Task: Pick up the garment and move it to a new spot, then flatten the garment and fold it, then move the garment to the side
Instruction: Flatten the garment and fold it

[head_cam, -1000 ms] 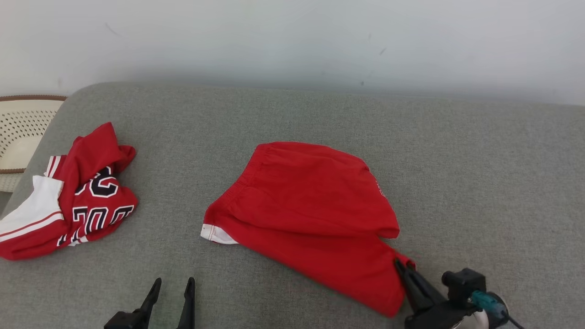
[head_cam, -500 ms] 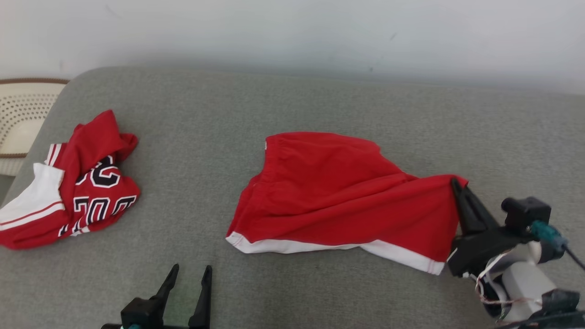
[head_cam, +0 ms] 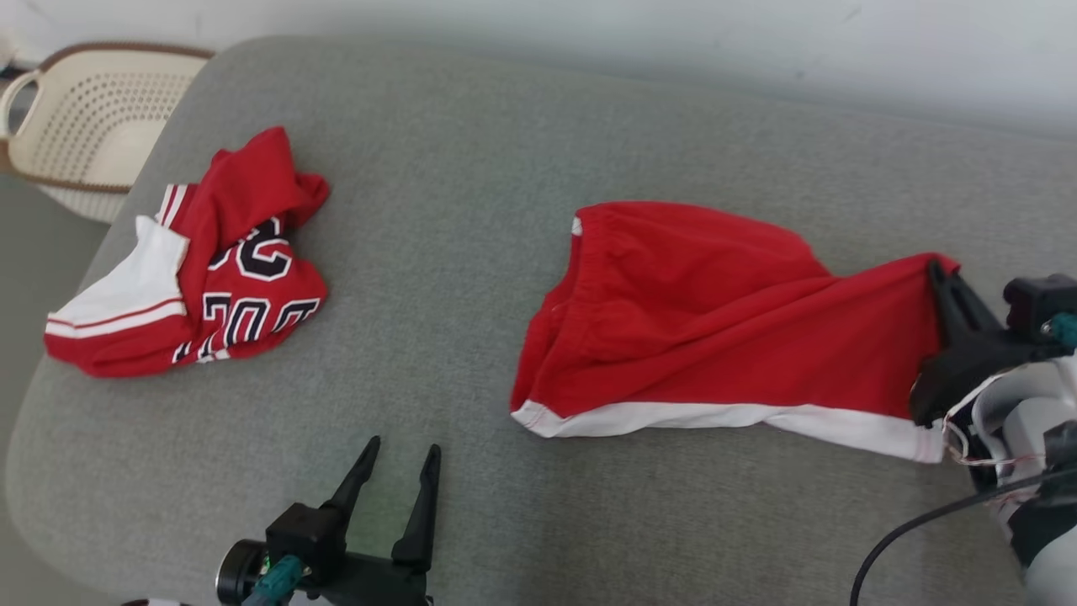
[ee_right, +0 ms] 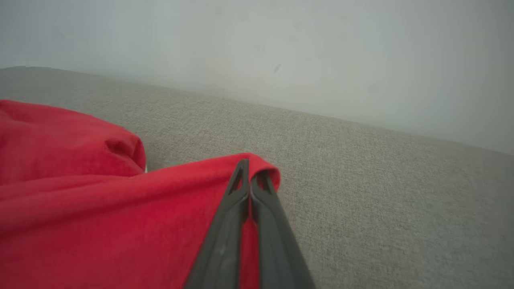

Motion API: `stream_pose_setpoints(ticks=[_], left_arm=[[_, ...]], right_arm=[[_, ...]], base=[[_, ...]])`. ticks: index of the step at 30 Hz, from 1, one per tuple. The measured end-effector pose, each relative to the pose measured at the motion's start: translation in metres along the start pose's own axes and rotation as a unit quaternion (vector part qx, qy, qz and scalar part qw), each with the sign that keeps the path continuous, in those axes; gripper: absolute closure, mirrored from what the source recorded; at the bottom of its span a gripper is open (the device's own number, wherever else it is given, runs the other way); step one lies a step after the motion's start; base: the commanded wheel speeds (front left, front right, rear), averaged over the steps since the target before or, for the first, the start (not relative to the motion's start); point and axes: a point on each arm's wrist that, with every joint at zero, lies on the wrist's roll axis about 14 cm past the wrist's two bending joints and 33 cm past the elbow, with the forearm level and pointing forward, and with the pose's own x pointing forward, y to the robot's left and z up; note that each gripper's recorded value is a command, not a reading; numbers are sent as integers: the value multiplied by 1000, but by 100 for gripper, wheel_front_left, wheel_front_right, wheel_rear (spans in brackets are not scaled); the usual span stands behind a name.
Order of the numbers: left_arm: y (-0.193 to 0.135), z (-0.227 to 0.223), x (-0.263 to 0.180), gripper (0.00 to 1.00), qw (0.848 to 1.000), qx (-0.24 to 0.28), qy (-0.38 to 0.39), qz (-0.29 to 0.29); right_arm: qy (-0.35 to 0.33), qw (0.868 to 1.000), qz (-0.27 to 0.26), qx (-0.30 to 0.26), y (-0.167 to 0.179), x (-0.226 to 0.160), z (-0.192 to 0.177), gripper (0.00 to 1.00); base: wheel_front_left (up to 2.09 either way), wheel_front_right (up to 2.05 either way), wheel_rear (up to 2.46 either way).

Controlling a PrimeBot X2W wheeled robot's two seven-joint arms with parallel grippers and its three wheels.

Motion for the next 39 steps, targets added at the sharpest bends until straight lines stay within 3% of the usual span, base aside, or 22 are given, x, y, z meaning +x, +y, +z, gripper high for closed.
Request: stream_pose_setpoints(ticks=[5,6,7,8,9,19,29,39], left_arm=[[7,1,4,0,1000,5,0,9],[9,1,5,0,1000,6,0,12],[11,-1,5,0,1000,8,2,17],[13,-3,4,0,1000,8,5,19],[14,-4,4,0,1000,9,7,22],[19,-4,1,0,999,6,7,32],[-9,7,0,0,1000,-5,-11,-10],[-40,12,-6,0,998,-10,-20,-56]], right_arm=[[23,1000,-2,-13,-6,24,-14,100],[29,999,-2,-13,-5,28,-18,67],[36,999,1,-14,-4,31,-23,67],[43,999,3,-14,-2,34,-29,51],[49,999,3,-10,-1,36,-34,1],[41,999,-3,15,6,27,-35,0],[11,998,-39,38,-8,-38,-23,0],[0,997,-48,67,14,-101,-28,0]], base=[[0,0,0],[0,0,0],[0,0,0],[0,0,0],[0,0,0],[0,0,0],[0,0,0],[0,0,0]])
